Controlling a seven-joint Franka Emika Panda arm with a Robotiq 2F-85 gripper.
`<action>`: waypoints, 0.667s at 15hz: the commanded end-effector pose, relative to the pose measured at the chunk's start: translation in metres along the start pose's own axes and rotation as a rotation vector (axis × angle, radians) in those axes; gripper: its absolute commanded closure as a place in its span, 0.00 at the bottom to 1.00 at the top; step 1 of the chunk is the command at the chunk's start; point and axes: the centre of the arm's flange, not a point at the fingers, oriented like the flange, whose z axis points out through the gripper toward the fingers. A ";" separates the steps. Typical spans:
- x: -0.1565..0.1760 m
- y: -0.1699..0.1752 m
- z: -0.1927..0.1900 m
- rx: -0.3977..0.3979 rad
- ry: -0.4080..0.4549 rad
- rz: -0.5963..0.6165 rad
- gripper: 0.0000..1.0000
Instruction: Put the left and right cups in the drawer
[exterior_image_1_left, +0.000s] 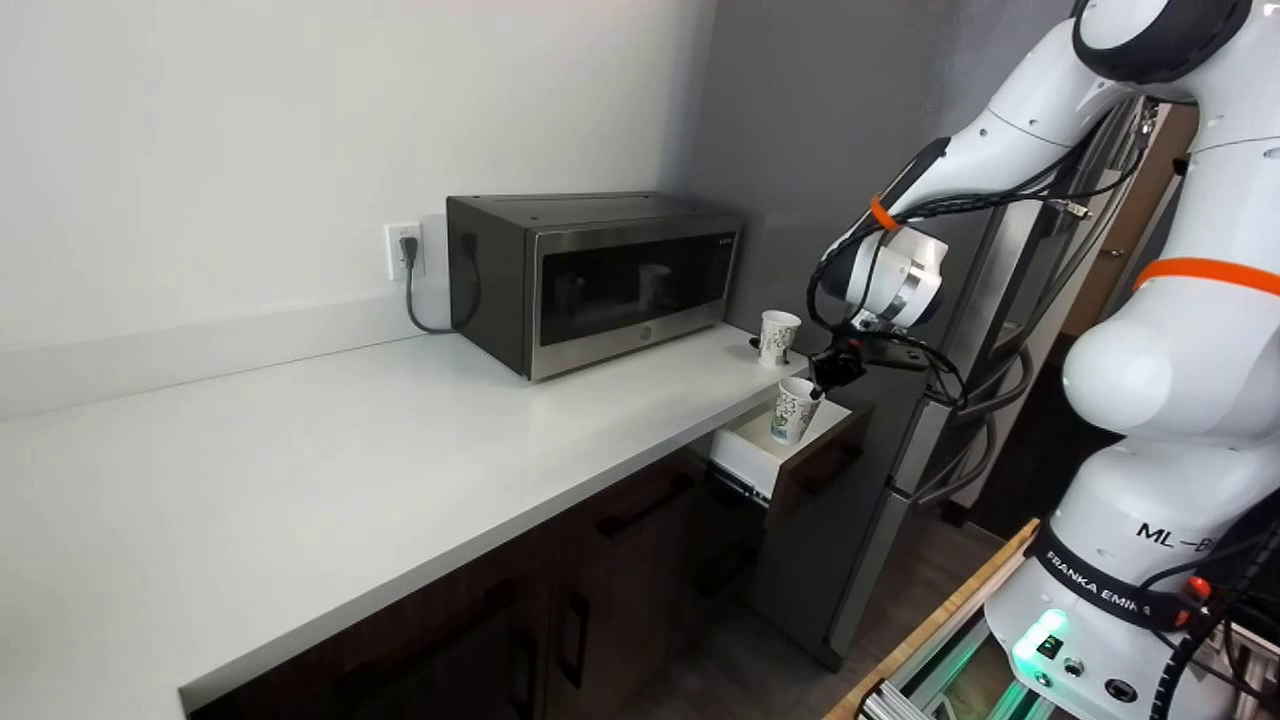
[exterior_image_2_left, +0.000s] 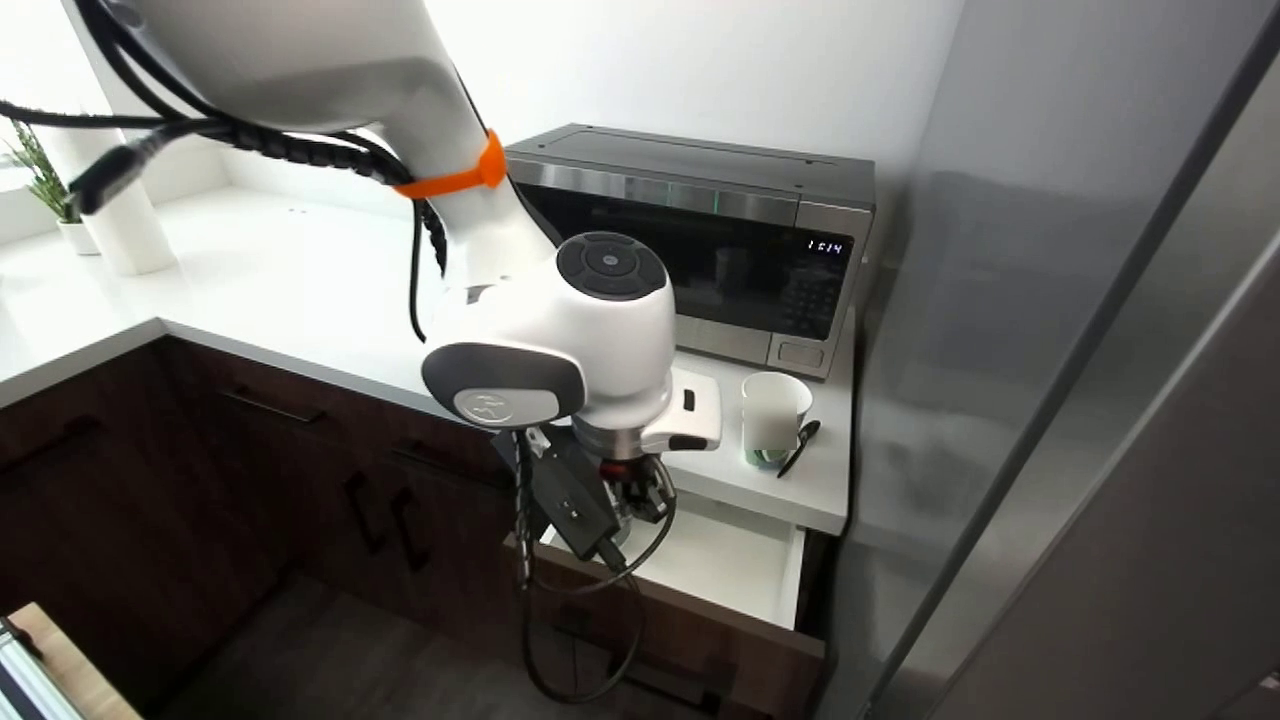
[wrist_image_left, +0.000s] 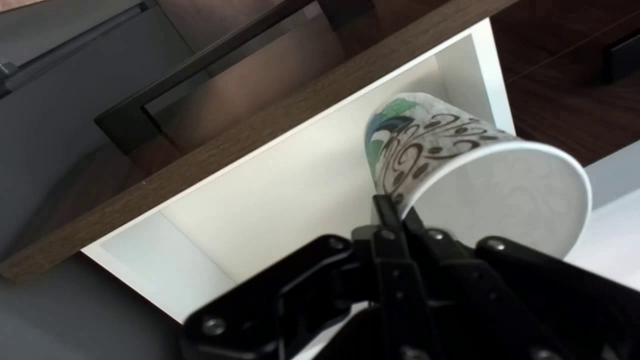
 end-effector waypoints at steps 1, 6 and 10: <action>-0.003 -0.001 0.029 -0.032 0.009 0.031 0.99; -0.002 -0.004 0.058 -0.041 -0.012 0.086 0.99; 0.000 -0.005 0.078 -0.055 -0.022 0.122 0.99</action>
